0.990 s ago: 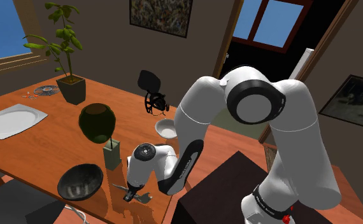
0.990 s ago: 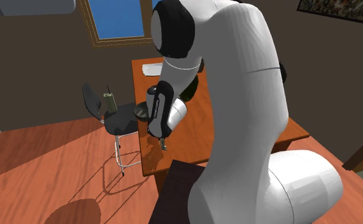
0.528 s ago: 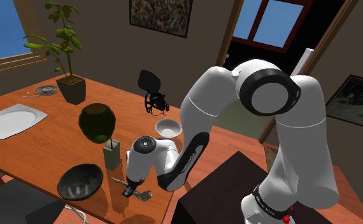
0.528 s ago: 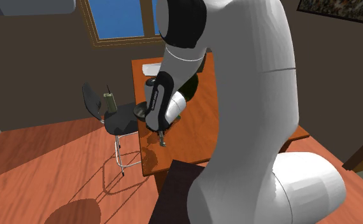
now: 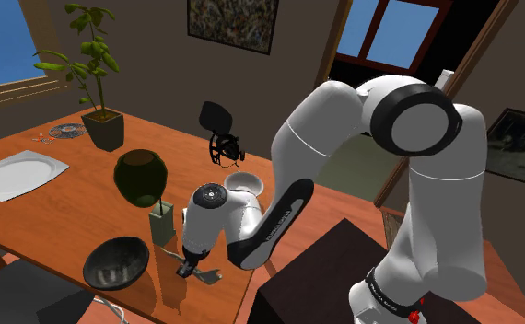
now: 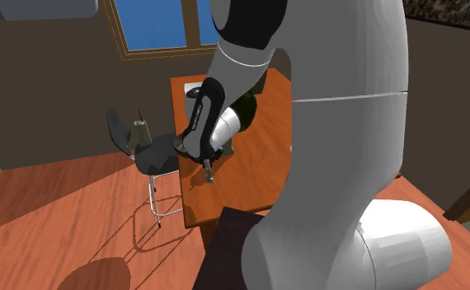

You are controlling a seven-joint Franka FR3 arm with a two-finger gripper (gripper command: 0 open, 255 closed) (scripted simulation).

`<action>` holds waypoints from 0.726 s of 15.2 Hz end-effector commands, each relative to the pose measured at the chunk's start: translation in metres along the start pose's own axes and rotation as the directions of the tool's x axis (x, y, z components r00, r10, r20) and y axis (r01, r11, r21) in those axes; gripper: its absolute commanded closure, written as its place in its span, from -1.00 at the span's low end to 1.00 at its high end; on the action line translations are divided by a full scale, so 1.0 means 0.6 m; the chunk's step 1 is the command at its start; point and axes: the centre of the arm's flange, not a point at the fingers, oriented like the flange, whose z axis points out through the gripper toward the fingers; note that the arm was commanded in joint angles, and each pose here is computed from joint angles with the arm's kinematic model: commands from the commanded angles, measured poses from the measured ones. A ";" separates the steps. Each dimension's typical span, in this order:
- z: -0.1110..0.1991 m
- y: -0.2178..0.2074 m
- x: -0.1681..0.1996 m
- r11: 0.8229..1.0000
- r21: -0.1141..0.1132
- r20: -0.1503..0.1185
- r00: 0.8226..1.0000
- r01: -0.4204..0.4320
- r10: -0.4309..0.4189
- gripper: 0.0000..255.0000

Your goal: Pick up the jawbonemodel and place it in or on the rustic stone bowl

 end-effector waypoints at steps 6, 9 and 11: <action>-0.060 0.002 0.010 1.000 0.000 0.000 1.000 0.000 0.000 1.00; -0.087 0.003 0.014 1.000 0.000 0.000 1.000 0.000 0.000 1.00; -0.101 0.003 0.017 1.000 0.000 0.000 1.000 0.000 0.000 1.00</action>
